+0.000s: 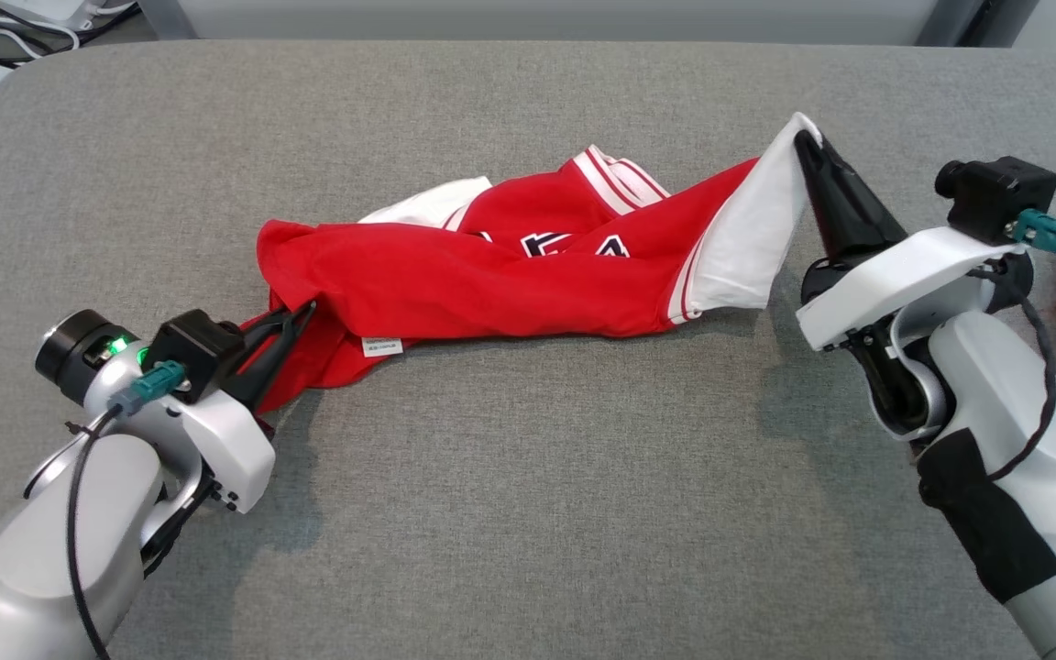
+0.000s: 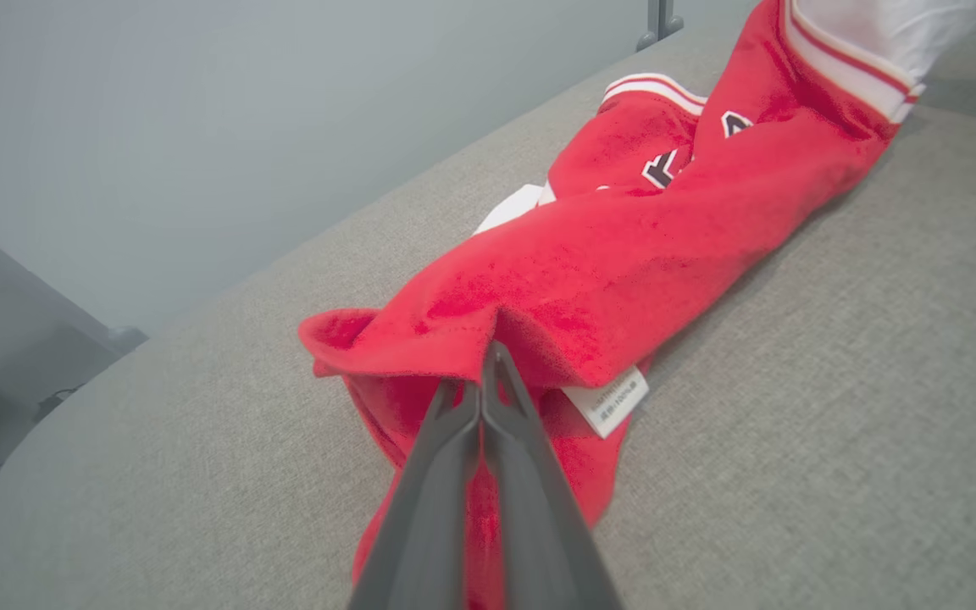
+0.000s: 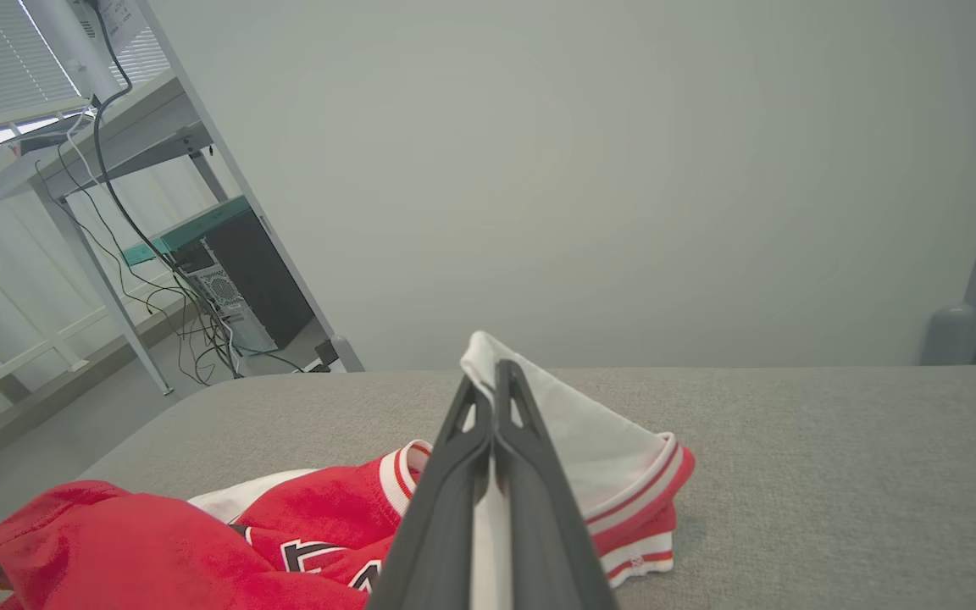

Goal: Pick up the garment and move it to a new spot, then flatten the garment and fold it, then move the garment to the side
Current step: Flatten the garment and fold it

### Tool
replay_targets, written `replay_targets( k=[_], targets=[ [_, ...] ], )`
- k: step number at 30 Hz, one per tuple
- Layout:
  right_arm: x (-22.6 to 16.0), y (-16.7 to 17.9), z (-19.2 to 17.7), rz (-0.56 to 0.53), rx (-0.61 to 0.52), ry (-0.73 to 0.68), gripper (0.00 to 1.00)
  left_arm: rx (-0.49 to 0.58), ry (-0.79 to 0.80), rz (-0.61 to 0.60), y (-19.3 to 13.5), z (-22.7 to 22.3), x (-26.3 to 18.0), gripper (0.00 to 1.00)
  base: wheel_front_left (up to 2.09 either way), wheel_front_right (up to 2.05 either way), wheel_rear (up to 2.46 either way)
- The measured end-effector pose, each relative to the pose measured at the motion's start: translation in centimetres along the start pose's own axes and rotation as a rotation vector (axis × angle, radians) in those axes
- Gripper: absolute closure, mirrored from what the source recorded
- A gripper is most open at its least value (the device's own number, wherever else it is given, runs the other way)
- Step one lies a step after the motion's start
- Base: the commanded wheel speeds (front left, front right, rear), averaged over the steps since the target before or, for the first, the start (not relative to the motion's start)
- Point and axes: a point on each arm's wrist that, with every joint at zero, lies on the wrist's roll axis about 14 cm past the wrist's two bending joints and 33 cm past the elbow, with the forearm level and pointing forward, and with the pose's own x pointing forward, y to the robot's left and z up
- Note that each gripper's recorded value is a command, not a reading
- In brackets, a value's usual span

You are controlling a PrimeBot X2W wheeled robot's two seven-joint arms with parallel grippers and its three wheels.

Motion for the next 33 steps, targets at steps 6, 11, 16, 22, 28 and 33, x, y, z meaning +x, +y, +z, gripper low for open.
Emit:
replay_targets(
  k=[6, 11, 16, 22, 28, 33],
  targets=[
    [1.1, -1.2, 4.5, -0.008, -0.042, -0.085, 1.00, -0.177, -0.054, 0.006, 1.7, 3.4, -1.2, 1.00, 0.00, 0.00, 0.00],
    [2.6, -0.3, 10.2, 0.020, -0.073, -0.187, 1.00, -0.372, -0.132, 0.035, 6.0, 10.4, -2.0, 1.00, 0.00, 0.00, 0.00],
    [3.3, 0.5, 12.4, 0.039, -0.077, -0.200, 1.00, -0.581, -0.020, -0.013, 6.6, 11.0, -2.2, 1.00, 0.00, 0.00, 0.00],
    [4.0, 0.6, 15.0, 0.038, -0.097, -0.244, 1.00, -0.546, -0.282, 0.070, 11.7, 18.4, -2.2, 1.00, 0.00, 0.00, 0.00],
    [3.9, 0.3, 16.9, 0.021, -0.091, -0.287, 1.00, -0.620, -0.260, 0.002, 10.6, 19.6, -2.1, 1.00, 0.00, 0.00, 0.00],
    [3.1, -1.2, 13.7, -0.010, -0.080, -0.207, 1.00, -0.860, 0.136, -0.117, 5.0, 9.1, -3.4, 1.00, 0.00, 0.00, 0.00]
  ],
)
